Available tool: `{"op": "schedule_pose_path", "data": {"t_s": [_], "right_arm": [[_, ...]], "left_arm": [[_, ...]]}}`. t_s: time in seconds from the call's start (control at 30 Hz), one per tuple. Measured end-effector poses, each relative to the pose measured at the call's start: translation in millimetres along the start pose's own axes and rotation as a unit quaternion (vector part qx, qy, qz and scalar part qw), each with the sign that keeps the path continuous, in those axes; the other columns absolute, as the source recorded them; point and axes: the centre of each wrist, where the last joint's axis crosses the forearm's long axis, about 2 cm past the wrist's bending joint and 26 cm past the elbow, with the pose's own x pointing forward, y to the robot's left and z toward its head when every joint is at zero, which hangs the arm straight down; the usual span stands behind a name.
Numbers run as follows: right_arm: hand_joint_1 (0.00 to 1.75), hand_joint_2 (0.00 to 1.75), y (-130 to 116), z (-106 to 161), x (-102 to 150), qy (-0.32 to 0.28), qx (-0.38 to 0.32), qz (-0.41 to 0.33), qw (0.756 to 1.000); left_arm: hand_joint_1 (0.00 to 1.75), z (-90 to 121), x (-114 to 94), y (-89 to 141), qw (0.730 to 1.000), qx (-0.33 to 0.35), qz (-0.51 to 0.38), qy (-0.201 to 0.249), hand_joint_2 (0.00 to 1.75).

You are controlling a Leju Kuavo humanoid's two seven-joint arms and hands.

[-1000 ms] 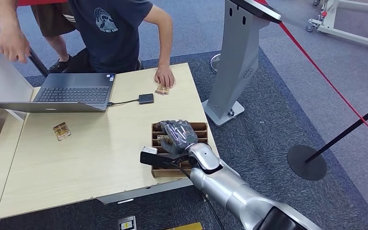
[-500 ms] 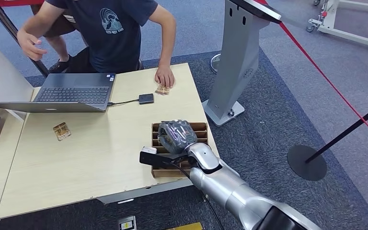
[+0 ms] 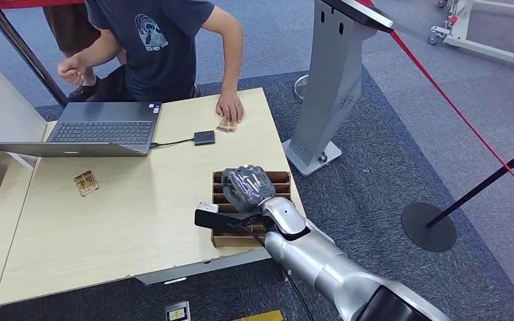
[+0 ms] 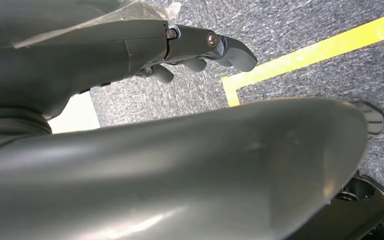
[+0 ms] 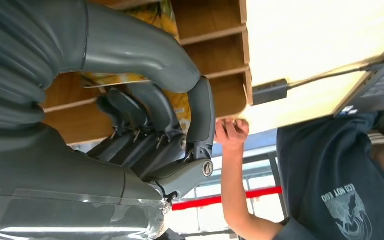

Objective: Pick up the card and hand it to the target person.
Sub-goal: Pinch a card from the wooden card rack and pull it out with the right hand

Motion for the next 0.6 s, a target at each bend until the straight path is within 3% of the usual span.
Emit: {"op": "schedule_pose_path", "data": {"t_s": [0.27, 0.6], "right_arm": [[1.75, 1.75, -5, 1, 6, -0.014, -0.028, -0.012, 0.999], [1.75, 1.75, -39, 5, 15, -0.036, -0.111, -0.007, 0.993]], "left_arm": [[0.00, 0, 0, 0, 1.000, -0.002, 0.002, 0.000, 0.00], [0.00, 0, -1, 0, 1.000, -0.008, -0.001, 0.000, 0.00]]}}
